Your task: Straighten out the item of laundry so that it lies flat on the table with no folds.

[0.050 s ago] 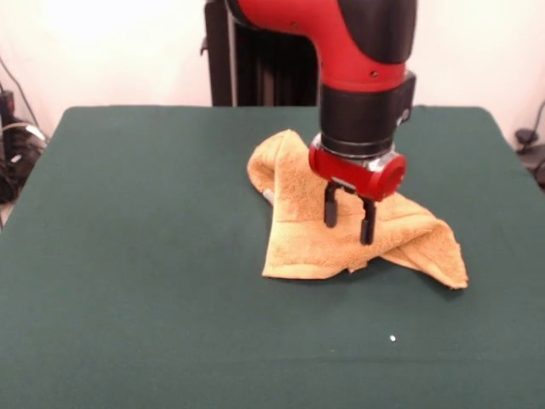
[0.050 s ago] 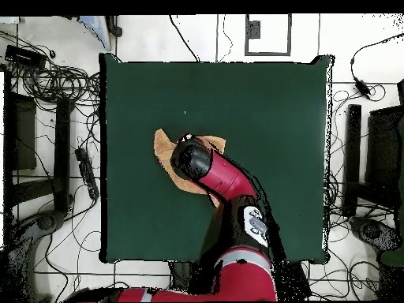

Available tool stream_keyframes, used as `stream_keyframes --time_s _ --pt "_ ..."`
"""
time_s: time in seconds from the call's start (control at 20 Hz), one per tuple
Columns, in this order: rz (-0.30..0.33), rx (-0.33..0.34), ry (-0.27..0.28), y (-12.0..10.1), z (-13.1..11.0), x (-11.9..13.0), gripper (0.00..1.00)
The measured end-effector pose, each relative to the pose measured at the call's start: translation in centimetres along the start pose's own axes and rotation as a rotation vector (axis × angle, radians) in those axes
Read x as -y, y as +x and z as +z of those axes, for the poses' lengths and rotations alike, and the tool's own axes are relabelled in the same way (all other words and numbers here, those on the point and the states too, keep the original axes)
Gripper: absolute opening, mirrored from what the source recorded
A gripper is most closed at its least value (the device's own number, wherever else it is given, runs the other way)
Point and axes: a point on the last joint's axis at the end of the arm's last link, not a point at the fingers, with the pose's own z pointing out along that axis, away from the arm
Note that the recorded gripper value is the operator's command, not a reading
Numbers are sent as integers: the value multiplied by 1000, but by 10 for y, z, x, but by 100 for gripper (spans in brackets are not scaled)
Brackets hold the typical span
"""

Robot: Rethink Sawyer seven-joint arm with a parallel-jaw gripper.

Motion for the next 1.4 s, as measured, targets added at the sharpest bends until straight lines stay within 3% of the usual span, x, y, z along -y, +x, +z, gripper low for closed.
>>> stream_keyframes --time_s 0.8,1.4 --pt "4 -6 -4 -5 13 10 100" --pt "7 88 -70 -4 44 5 100"
